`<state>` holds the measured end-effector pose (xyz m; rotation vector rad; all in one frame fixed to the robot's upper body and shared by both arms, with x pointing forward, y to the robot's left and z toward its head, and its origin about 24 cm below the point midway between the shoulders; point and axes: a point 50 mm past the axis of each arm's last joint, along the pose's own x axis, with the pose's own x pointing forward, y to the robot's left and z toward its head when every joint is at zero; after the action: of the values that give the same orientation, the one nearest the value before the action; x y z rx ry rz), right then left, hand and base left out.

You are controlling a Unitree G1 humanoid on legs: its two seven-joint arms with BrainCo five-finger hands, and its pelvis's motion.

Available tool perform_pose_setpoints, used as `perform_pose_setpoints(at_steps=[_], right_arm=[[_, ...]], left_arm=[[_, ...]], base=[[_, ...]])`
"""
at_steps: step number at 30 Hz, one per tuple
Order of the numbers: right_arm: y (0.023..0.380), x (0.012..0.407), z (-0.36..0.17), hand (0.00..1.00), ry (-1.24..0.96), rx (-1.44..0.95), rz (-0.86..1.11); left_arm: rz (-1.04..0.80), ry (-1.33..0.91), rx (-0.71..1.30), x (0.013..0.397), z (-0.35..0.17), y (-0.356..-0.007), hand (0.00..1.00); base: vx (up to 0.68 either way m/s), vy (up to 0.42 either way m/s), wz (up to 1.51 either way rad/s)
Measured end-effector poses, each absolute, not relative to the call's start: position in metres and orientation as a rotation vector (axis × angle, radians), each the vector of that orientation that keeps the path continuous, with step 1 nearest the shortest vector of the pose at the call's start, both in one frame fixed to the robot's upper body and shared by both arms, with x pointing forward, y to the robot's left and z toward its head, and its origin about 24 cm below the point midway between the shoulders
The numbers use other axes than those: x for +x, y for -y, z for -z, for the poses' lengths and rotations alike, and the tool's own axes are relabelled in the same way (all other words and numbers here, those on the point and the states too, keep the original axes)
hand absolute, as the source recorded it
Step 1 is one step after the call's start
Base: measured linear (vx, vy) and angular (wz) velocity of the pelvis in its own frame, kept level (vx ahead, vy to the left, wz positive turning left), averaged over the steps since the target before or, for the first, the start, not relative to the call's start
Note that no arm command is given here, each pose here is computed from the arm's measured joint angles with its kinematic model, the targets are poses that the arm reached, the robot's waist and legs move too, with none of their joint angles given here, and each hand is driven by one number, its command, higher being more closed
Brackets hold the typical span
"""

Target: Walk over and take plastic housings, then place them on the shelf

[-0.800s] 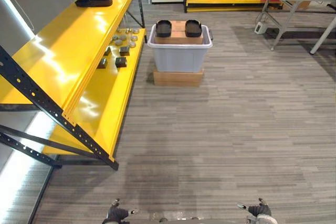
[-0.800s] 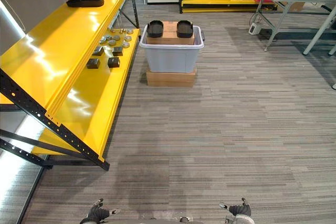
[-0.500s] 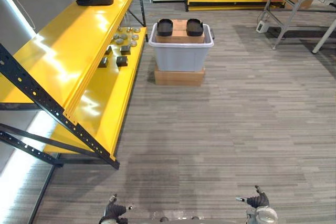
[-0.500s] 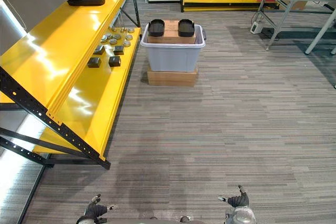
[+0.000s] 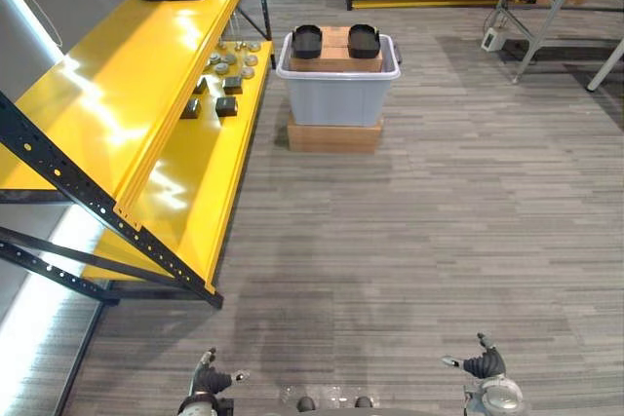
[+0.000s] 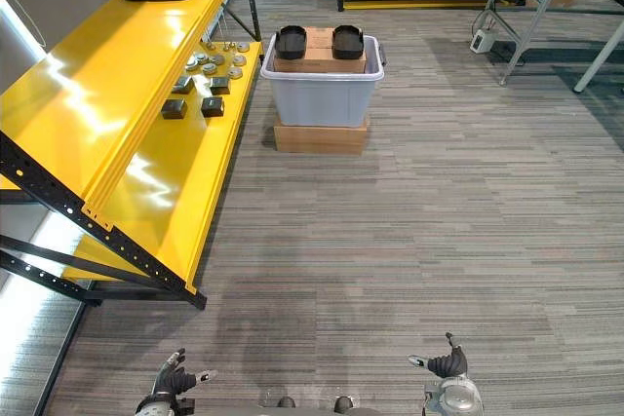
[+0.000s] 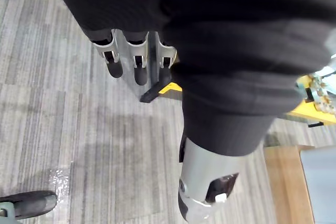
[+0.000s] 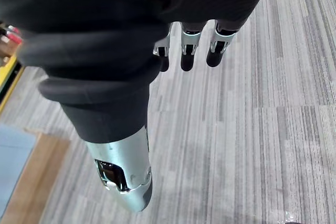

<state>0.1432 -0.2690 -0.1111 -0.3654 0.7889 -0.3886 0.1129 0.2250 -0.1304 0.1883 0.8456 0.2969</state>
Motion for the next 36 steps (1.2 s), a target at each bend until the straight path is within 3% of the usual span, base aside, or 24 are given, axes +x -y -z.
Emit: perform_pose_setpoints(at_steps=[11,22,29,36], right_arm=[[0.270,0.142,0.113,0.00,-0.812,-0.305,0.476],[0.283,0.166,0.094,0.00,-0.718,-0.346,0.483],[0.261,0.175,0.094,0.00,-0.673,-0.296,0.438],[0.272,0.157,0.106,0.00,-0.767,-0.264,0.512]], left_arm=[[-0.318,-0.743,0.194,0.133,0.114,-0.234,0.00],[-0.308,-0.663,0.187,0.167,0.104,-0.225,0.00],[-0.306,-0.700,0.152,0.153,0.111,-0.216,0.00],[-0.311,-0.756,0.108,0.136,0.120,-0.205,0.00]], base=[[0.14,0.058,-0.06],[0.55,-0.140,0.44],[0.52,-0.183,-0.11],[0.42,0.108,-0.27]])
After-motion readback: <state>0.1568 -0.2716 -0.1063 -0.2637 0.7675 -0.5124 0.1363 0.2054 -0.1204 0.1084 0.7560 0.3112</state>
